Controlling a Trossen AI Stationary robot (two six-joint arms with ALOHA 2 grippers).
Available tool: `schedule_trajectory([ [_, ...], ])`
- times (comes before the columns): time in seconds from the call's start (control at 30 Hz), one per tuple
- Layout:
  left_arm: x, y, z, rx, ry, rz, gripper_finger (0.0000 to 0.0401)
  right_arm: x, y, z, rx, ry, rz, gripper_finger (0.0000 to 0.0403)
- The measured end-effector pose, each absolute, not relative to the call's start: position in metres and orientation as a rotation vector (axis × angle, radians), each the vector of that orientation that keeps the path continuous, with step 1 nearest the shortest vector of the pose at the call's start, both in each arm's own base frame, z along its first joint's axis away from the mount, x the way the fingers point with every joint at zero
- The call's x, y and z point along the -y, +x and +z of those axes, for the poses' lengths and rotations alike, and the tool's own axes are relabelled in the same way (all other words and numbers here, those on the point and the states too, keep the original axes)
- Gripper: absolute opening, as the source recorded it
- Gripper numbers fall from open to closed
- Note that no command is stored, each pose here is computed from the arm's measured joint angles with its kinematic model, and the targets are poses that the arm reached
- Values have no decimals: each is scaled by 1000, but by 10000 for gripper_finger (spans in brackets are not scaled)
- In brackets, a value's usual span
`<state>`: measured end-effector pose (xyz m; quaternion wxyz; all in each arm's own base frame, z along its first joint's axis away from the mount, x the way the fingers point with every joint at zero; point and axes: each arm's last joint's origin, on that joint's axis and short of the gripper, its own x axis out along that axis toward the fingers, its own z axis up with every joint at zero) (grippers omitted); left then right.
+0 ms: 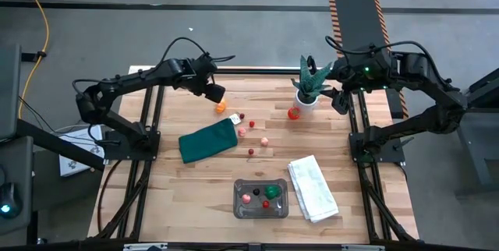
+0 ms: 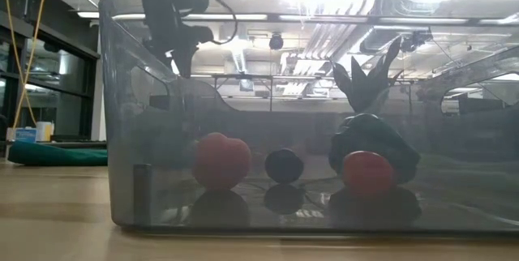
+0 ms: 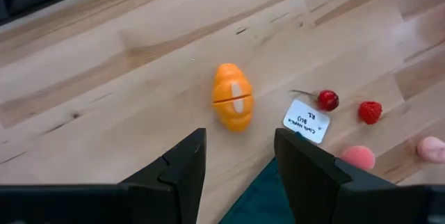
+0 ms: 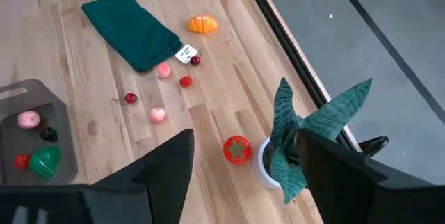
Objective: Pick and placing Produce into tupperware
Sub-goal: Put the orange croissant into the black bin
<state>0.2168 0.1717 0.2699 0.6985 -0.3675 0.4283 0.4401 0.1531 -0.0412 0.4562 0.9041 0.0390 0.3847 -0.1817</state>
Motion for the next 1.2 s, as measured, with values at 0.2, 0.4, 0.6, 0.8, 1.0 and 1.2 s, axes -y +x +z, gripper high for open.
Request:
schedule_trajectory([
  [0.2,-173,218,267,-951,-853,996,159,41,154,457,-793,56,-365,245],
  [0.4,-172,219,267,-962,-871,956,167,41,154,457,-792,33,-355,245],
  [0.6,-172,218,267,-955,-887,973,230,41,155,458,-786,14,-347,245],
  [0.8,-176,223,257,-967,-924,1029,274,42,155,459,-773,5,-343,245],
  [1.0,-185,235,230,-1051,-968,1040,266,41,156,459,-771,12,-329,245],
  [1.2,-194,247,213,-1041,-982,1019,243,41,156,458,-768,30,-317,245],
])
